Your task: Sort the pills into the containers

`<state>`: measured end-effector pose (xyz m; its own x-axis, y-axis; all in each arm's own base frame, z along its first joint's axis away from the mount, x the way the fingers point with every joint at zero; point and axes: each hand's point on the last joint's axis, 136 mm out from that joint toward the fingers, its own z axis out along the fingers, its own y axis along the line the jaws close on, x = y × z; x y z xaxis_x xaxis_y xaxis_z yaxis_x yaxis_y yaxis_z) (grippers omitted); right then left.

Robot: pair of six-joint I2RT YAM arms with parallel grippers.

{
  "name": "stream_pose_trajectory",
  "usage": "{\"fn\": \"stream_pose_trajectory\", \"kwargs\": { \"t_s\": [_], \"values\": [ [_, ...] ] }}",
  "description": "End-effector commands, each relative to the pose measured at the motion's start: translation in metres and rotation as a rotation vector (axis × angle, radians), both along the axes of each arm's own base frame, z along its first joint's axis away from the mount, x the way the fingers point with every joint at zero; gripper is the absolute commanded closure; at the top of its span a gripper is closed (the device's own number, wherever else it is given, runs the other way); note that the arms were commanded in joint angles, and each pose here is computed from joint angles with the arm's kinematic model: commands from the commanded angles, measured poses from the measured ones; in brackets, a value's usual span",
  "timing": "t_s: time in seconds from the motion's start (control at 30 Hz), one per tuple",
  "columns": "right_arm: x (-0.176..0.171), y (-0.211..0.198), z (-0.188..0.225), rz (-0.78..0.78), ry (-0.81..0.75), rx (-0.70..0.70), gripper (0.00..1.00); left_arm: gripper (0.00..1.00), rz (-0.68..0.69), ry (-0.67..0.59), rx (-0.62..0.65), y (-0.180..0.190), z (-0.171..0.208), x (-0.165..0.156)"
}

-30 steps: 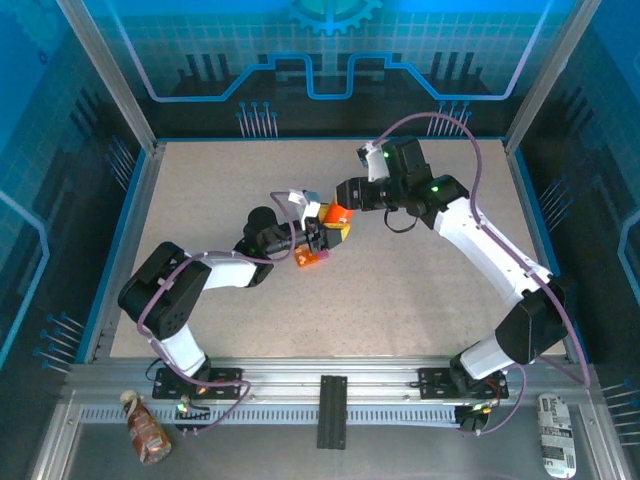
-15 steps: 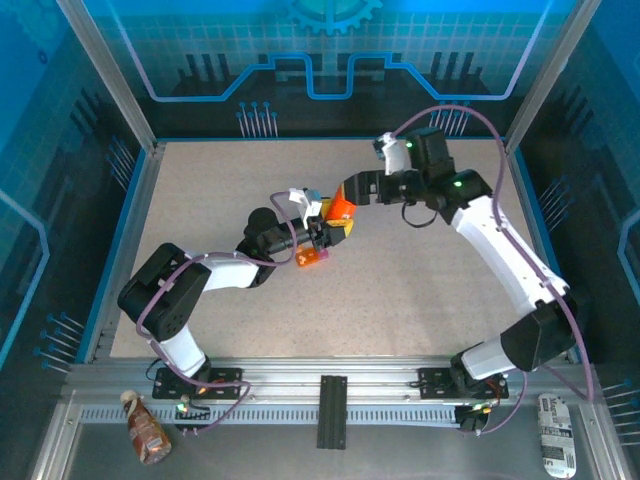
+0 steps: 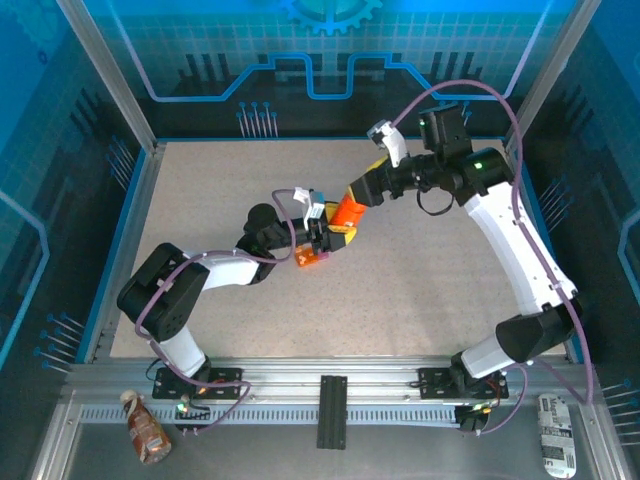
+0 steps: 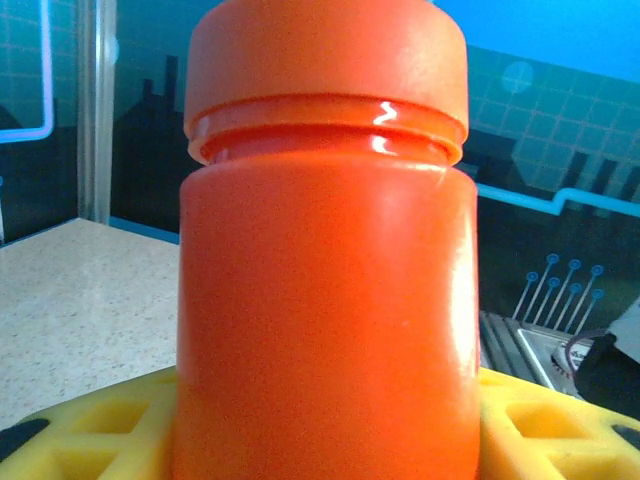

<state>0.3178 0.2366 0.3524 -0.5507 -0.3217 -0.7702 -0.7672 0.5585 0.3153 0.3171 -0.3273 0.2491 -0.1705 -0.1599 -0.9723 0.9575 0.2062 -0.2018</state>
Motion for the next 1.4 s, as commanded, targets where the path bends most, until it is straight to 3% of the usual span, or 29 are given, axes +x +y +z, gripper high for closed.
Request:
{"fn": "stream_pose_trajectory", "kwargs": {
  "t_s": [0.0, 0.6, 0.83, 1.0, 1.13, 1.37],
  "values": [
    [-0.008, -0.002, -0.018, 0.032, 0.043, -0.074, 0.17, 1.0, -0.059, -0.058, -0.038, 0.001, 0.031, -0.01],
    [-0.006, 0.002, -0.047, 0.053, 0.146, -0.063, 0.24, 1.0, -0.063, -0.067, -0.042, 0.001, 0.035, -0.01],
    [-0.006, 0.001, -0.051, 0.049, 0.165, -0.056, 0.37, 1.0, -0.061, -0.071, -0.044, 0.001, 0.037, -0.009],
    [-0.006, 0.002, -0.054, 0.043, 0.184, -0.042, 0.54, 1.0, -0.053, -0.077, -0.048, 0.001, 0.04, -0.008],
    [-0.005, 0.002, -0.067, -0.013, 0.23, -0.02, 0.6, 1.0, -0.014, -0.096, -0.066, 0.003, 0.046, -0.003],
    [0.007, 0.008, -0.093, -0.281, 0.301, 0.069, 0.67, 1.0, 0.182, -0.185, -0.09, 0.013, 0.056, 0.014]
  ]
}}
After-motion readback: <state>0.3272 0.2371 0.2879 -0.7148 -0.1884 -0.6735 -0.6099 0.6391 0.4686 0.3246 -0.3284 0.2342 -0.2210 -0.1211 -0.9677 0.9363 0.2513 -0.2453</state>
